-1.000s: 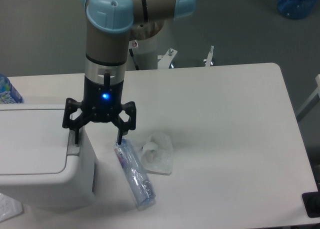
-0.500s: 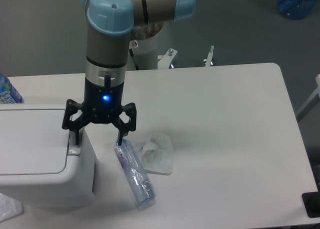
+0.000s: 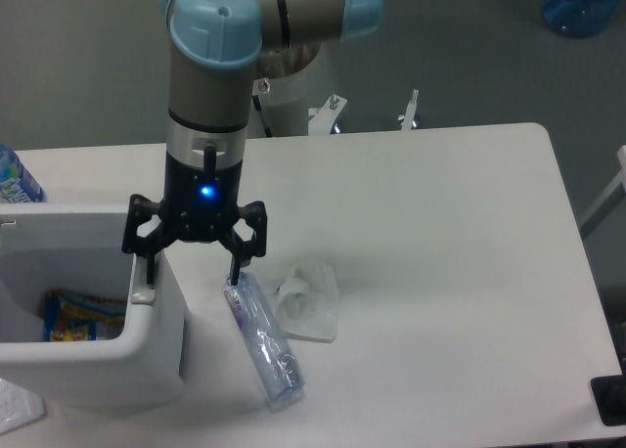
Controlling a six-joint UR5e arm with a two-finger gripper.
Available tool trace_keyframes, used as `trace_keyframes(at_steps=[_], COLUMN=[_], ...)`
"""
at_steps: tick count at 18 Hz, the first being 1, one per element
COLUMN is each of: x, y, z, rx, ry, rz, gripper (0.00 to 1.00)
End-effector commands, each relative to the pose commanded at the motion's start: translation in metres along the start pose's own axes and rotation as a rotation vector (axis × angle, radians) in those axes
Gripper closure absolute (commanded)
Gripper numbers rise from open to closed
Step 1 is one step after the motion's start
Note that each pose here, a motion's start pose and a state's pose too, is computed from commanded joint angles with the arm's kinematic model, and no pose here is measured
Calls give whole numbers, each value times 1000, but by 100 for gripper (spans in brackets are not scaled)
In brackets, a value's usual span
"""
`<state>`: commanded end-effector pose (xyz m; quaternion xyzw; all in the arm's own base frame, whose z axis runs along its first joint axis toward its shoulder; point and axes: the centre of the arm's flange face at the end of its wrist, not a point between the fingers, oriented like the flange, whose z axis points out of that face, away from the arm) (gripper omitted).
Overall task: Open the trash can
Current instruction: 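Push the trash can lid with the gripper finger to flip it open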
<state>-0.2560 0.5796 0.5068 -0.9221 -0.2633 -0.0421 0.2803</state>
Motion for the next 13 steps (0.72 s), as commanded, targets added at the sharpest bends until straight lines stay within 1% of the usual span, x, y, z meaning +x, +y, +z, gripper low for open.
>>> trace_keyframes(at_steps=[1, 2, 4, 6, 9, 10, 13], x=[-7, -24, -44, -66, -89, -99, -120], y=[-5, -11, -19, -19, -9, -3, 4], z=[-7, -15, -26, -30, -27, -25, -25], rx=[15, 31, 47, 34, -42, -78, -137], ry=[-22, -64, -157, -261, -409, -434, -445], rz=[-6, -22, -23, -26, 54, 67, 95], gripper=[0, 0, 0, 0, 0, 0, 0])
